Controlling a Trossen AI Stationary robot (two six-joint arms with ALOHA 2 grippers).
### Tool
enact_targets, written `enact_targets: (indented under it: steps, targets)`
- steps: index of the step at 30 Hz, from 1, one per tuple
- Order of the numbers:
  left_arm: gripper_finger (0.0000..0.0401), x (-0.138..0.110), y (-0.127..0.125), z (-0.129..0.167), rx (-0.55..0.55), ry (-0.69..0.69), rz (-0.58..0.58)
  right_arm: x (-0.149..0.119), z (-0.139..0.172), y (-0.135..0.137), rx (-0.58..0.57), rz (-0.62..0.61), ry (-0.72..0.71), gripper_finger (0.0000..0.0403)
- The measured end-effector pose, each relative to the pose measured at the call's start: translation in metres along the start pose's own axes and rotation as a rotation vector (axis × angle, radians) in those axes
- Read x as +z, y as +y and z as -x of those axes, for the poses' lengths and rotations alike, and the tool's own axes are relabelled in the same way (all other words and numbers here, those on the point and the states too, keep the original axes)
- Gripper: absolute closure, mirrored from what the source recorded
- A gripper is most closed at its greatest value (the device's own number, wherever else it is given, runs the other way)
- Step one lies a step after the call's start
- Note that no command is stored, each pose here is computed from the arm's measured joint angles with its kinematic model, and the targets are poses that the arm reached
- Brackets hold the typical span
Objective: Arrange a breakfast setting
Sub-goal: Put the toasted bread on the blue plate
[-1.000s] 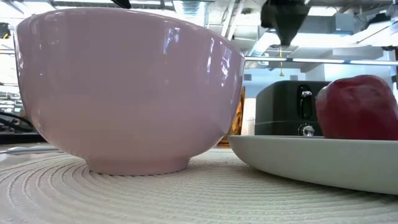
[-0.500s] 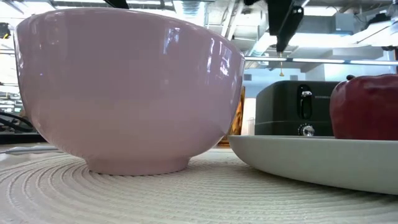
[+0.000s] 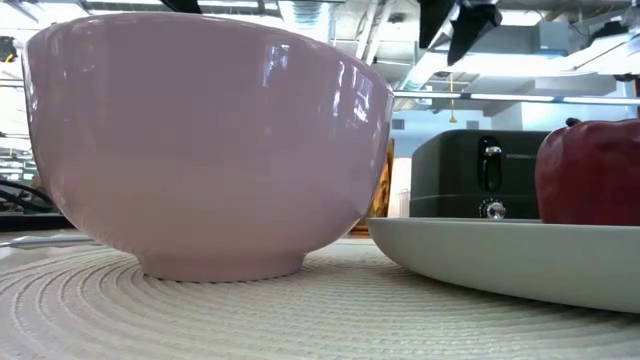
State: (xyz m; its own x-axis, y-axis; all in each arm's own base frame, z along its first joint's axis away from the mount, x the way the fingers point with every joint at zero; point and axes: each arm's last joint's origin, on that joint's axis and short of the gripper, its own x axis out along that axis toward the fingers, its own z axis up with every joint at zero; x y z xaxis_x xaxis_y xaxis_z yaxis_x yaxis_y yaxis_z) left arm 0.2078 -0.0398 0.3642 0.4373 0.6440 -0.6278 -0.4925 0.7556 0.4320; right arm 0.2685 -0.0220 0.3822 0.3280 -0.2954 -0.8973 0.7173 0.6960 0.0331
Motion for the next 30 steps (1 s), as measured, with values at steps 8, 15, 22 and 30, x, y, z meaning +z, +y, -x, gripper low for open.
enact_targets:
  steps: [8, 15, 22, 30]
  targets:
    - [0.0262, -0.001, -0.001, 0.000, -0.049, 0.028, -0.004, 0.019, -0.020, -0.019, -0.079, -0.003, 0.038, 0.0016]
    - [0.0262, -0.003, -0.001, 0.000, -0.071, 0.051, -0.070, 0.046, -0.036, -0.057, -0.174, -0.081, 0.021, 0.0038]
    - [0.0262, -0.004, 0.000, 0.000, -0.062, 0.060, -0.160, 0.069, -0.050, -0.098, -0.219, -0.204, -0.005, 0.0055]
    - [0.0262, -0.001, -0.002, 0.000, -0.066, 0.029, -0.166, 0.072, -0.052, -0.122, -0.149, -0.284, 0.057, 0.0058]
